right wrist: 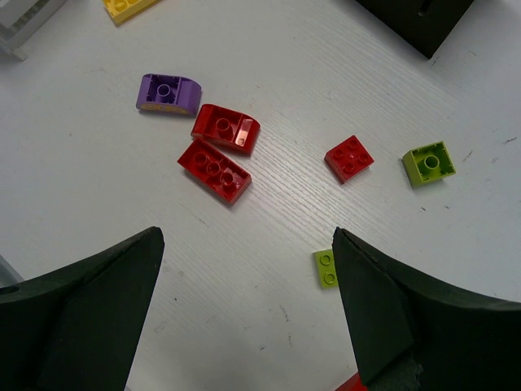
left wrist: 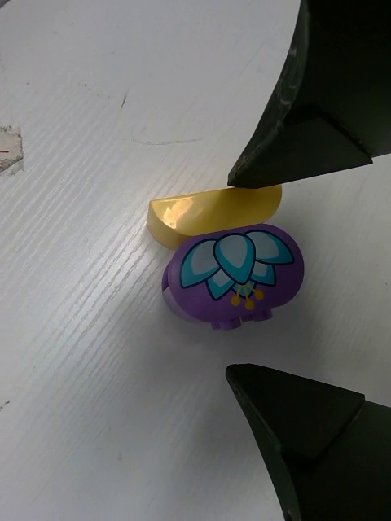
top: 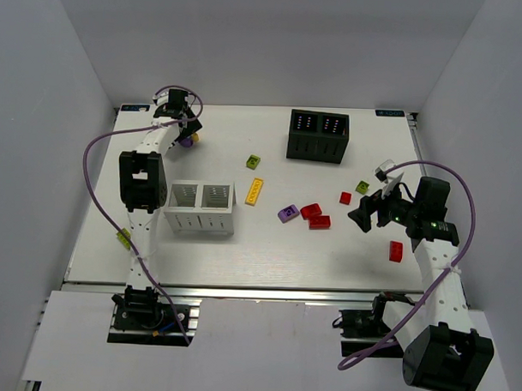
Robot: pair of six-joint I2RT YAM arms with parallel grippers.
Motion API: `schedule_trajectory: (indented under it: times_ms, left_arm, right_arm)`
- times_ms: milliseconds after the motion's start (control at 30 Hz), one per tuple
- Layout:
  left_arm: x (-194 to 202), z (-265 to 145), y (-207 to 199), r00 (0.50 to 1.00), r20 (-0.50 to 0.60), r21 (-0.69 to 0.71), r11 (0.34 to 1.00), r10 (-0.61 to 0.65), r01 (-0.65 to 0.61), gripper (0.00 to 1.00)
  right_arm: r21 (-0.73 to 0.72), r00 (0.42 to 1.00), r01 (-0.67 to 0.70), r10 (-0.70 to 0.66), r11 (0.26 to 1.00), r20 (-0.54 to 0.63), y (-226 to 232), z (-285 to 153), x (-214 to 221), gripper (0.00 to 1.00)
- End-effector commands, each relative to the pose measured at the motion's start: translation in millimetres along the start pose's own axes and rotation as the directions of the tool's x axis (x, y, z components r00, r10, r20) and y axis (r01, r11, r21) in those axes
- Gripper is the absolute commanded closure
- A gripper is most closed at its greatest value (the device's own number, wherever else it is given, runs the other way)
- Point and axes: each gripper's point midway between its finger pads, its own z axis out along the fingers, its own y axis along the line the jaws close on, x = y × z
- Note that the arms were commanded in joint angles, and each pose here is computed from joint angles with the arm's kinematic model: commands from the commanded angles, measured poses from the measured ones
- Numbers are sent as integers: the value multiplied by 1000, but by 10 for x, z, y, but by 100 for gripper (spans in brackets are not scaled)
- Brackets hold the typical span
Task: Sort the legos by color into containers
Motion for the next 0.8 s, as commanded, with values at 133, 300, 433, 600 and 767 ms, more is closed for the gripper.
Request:
schedule_trajectory:
  times_ms: [133,300,433,600,767]
  left_arm:
    - [249,73,247,982,-105,-56,985,159,-166,2]
    - [281,96,221,977,-116,-35,983,177,-182,2]
    - [389,143,216,970,-148,-15,981,191,-196,2]
    - [466,158,159,965,-170,29,980,200,-198,2]
    - [454,95,47,970,-150,101,979,192,-178,2]
  right_arm:
    - [-7,998,53,-52,999,42,13,-54,-191,11]
    - [-4,998,54,-54,999,43,6,-57,-199,11]
    - [-7,998,53,-53,999,41,11,-50,-185,11]
    - [-8,998,55,-54,998,42,16,-52,-192,11]
    - [-6,998,56,-56,998,40,9,-53,-178,11]
